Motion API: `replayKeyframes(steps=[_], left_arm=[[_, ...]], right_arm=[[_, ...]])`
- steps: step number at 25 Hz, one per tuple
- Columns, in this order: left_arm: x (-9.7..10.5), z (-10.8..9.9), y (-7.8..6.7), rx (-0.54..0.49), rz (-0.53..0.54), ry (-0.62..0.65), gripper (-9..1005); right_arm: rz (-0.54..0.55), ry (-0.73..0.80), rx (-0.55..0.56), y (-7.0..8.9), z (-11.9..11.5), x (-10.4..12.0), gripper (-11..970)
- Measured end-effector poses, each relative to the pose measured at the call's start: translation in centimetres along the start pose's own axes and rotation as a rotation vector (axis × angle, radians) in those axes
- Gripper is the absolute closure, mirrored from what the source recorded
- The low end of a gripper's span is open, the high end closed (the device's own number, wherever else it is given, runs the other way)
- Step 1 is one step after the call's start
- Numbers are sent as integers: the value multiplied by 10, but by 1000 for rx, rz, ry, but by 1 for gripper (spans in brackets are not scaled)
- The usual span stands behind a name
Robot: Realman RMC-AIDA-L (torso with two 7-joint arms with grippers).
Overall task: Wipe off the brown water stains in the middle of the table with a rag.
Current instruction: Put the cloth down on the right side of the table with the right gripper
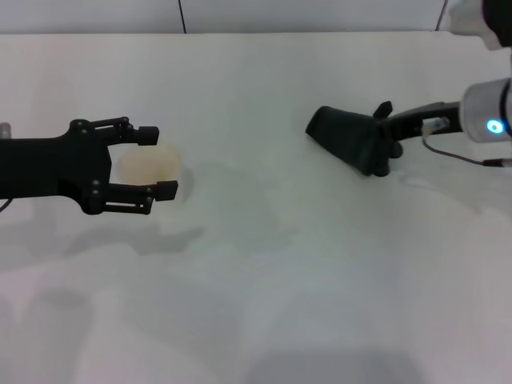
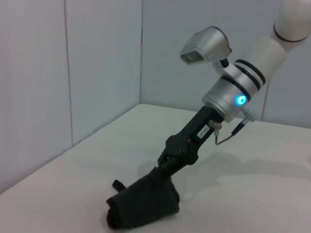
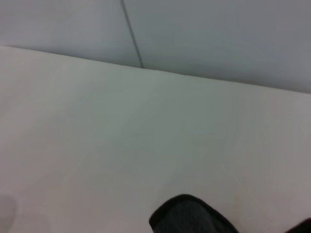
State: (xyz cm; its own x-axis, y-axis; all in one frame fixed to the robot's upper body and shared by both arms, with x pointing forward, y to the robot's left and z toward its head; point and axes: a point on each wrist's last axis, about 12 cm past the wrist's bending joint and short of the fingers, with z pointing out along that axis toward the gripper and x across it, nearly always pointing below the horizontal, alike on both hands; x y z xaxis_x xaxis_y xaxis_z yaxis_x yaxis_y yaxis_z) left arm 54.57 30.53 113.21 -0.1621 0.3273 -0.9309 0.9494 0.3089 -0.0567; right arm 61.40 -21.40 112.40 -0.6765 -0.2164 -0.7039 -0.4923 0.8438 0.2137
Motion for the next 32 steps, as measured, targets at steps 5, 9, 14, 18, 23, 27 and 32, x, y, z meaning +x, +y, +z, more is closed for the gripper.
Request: replayKeyframes(steps=[5, 9, 14, 18, 23, 27, 32], left_arm=[[2, -2, -1, -6, -5, 3, 112], [1, -2, 0, -11, -1, -4, 112], [3, -3, -2, -13, -5, -5, 112], [4, -5, -2, -22, -6, -14, 112], [5, -6, -3, -33, -6, -27, 112], [6, -7, -3, -36, -9, -30, 112], [7, -7, -4, -36, -14, -32, 112]], right_arm=[[25, -14, 13, -8, -19, 15, 793], [50, -13, 20, -13, -33, 26, 791], [78, 0, 27, -19, -47, 40, 789], [80, 21, 23, -20, -57, 50, 787], [80, 54, 16, -20, -65, 61, 784], [75, 68, 27, -22, -71, 65, 782], [66, 73, 26, -26, -76, 64, 779]])
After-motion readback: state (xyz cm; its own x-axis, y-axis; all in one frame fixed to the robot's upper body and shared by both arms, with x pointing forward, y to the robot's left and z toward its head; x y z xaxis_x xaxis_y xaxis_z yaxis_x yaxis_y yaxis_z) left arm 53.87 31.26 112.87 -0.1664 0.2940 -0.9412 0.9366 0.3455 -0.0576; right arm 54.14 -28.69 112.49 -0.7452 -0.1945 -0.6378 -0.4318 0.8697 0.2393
